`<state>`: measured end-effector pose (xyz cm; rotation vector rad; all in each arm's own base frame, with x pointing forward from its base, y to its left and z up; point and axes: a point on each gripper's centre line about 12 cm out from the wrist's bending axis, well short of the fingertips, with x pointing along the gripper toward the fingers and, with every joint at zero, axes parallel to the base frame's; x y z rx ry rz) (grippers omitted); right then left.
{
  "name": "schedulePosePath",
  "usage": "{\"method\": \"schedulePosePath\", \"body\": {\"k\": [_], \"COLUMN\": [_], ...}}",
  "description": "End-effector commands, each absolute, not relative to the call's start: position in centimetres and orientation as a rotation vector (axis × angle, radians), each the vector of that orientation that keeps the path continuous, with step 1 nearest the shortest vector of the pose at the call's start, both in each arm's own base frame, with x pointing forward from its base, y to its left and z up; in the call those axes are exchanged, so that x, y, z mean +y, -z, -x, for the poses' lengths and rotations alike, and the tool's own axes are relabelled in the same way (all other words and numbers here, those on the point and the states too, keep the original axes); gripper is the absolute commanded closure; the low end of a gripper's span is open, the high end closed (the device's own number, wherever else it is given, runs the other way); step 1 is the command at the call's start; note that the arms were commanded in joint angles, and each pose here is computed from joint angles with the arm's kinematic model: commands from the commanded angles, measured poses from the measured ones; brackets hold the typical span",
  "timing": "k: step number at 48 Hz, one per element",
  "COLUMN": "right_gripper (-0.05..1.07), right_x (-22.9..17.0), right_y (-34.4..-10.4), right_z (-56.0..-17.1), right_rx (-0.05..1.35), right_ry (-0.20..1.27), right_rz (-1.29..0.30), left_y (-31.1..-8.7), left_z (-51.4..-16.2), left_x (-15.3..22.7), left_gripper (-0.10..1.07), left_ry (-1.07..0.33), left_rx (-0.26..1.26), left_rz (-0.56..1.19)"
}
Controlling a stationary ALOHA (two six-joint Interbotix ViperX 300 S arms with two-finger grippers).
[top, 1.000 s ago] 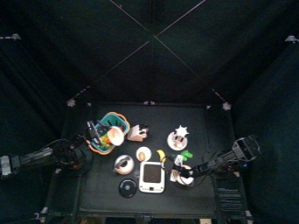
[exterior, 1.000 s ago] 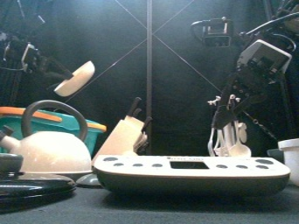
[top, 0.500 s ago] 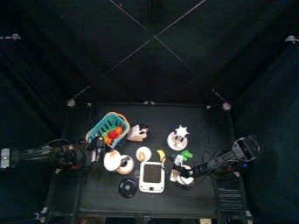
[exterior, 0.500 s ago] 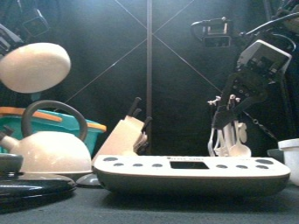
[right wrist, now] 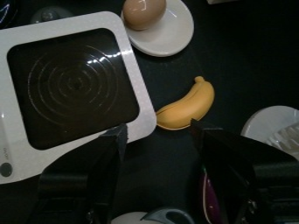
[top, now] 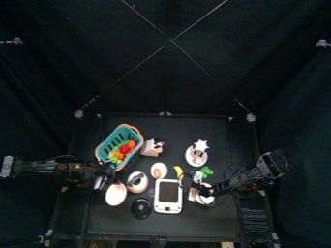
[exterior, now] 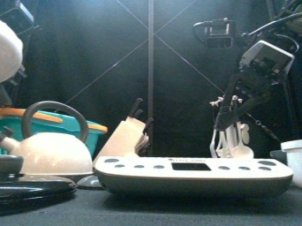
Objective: Place pan left of pot lid
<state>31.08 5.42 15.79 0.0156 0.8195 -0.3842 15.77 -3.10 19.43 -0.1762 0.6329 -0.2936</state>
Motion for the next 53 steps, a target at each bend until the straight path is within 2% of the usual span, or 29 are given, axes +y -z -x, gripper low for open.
{"method": "schedulePosePath", "body": {"k": [1, 18, 35, 53], "right_gripper": [0.11, 0.11, 0.11, 0.11], "right_x": [5.5, 5.5, 5.6, 5.6], "right_y": [-17.0, -17.2, -17.1, -17.1], "right_z": [-31.6, -31.8, -31.7, -31.7], "right_rx": [0.785, 0.780, 0.787, 0.788], "right_ry": [0.382, 0.384, 0.384, 0.386], "right_rz": [-0.035, -0.038, -0.049, -0.051], "left_y": [-19.9, -18.7, -19.0, -17.8], "left_z": [-16.0, -17.3, -20.2, -20.8], "left_x": [-3.3, -3.7, -6.7, -7.5], "left_gripper": [0.44, 0.44, 0.44, 0.44], "left_ry": [0.304, 0.314, 0.395, 0.402], "left_rx": [0.626, 0.717, 0.724, 0.779], "left_rz": [0.199, 0.276, 0.135, 0.138]}}
